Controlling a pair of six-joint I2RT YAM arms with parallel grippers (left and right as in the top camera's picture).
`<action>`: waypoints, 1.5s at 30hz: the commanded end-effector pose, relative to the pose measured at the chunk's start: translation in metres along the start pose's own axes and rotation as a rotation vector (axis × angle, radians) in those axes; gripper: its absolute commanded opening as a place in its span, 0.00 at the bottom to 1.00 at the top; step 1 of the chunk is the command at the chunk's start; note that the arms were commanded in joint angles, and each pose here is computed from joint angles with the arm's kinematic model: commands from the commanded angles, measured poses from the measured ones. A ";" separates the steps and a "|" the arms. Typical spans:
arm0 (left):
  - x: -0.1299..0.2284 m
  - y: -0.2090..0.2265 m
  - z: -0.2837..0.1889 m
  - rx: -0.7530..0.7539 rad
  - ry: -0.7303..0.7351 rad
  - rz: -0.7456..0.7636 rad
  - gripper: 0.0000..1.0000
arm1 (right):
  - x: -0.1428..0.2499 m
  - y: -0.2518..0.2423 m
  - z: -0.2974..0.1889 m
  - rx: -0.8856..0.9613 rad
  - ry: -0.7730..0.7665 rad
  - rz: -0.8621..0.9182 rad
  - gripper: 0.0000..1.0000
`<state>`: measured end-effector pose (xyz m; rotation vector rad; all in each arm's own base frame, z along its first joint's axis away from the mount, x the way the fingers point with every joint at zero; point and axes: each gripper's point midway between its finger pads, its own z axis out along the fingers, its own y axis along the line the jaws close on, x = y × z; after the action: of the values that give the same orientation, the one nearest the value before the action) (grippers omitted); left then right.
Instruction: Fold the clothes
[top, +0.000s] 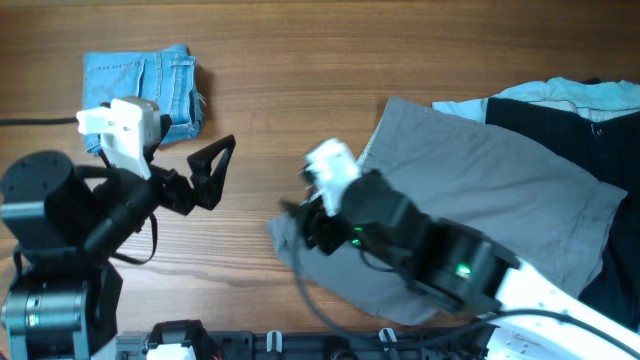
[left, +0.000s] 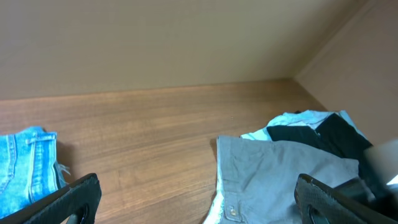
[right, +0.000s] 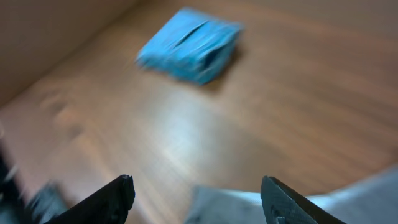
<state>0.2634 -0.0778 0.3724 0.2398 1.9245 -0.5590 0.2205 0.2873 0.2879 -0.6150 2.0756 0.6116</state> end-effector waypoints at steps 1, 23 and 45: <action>0.008 0.009 0.028 0.026 0.078 -0.033 1.00 | -0.041 -0.062 -0.057 0.260 -0.226 0.202 0.70; 0.244 -0.058 0.331 0.319 0.528 0.107 1.00 | -0.021 -0.134 -0.136 0.502 -0.322 0.438 1.00; 0.325 -0.114 0.359 0.414 0.542 0.214 0.21 | -0.019 -0.134 -0.136 0.505 -0.314 0.436 0.99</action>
<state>0.3897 -0.3700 0.0082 0.8845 2.2141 -0.7863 0.2324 0.1113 0.3405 0.1867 1.9818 0.3728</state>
